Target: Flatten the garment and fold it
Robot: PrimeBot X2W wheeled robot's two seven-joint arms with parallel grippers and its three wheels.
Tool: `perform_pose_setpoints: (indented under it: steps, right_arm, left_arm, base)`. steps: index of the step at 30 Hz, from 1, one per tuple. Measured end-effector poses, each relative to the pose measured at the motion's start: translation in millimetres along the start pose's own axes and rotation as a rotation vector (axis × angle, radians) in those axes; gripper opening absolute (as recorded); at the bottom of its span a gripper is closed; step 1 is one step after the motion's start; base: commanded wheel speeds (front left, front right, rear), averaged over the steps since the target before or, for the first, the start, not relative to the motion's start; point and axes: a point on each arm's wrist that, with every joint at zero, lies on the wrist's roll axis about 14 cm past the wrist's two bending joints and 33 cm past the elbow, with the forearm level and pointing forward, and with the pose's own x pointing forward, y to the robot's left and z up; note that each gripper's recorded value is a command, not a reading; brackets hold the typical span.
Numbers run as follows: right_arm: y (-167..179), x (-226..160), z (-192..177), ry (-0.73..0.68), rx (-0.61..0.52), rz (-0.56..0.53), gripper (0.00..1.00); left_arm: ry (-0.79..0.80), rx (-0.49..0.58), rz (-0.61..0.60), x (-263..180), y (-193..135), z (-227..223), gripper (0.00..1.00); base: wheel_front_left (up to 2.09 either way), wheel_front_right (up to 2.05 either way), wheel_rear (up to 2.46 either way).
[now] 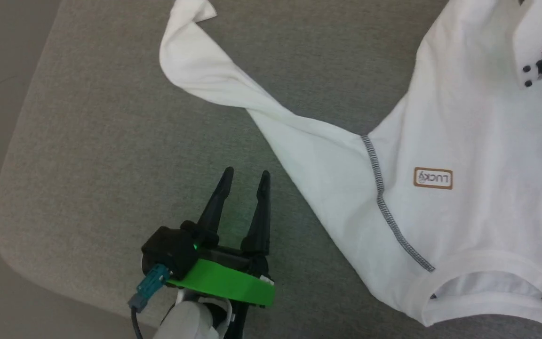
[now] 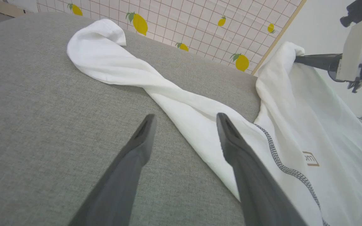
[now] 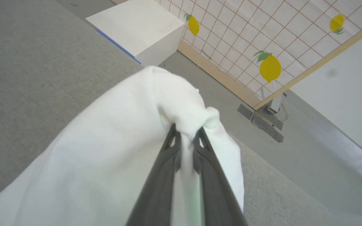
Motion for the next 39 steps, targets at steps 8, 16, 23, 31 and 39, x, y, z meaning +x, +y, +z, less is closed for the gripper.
perform_pose_setpoints:
  steps: [8, 16, 23, 31, 39]
  right_arm:
    - [38.1, 32.0, -39.1, 0.051, 0.056, 0.069, 1.0]
    - [22.8, 8.9, 16.7, -0.168, 0.18, 0.052, 1.0]
    - [-14.7, -71.7, 13.2, -0.311, 0.294, -0.066, 1.0]
    - [-33.9, -205.6, -52.3, -0.353, 0.405, -0.357, 1.0]
    - [-24.4, -284.3, -117.8, -0.315, 0.5, -0.479, 1.0]
  left_arm:
    - [0.025, 0.002, 0.051, 0.0, 13.8, -6.9, 1.0]
    - [-0.009, 0.038, 0.062, -2.5, 18.9, 5.0, 1.0]
    - [-0.032, 0.062, 0.046, -16.2, 14.6, 12.6, 1.0]
    - [-0.043, 0.076, -0.044, -21.9, -11.4, 13.7, 1.0]
    - [-0.013, 0.06, -0.133, -24.0, -35.3, 2.4, 1.0]
  base:
    - [0.0, 0.0, 0.0]
    - [0.0, 0.0, 0.0]
    - [0.0, 0.0, 0.0]
    - [0.0, 0.0, 0.0]
    - [0.0, 0.0, 0.0]
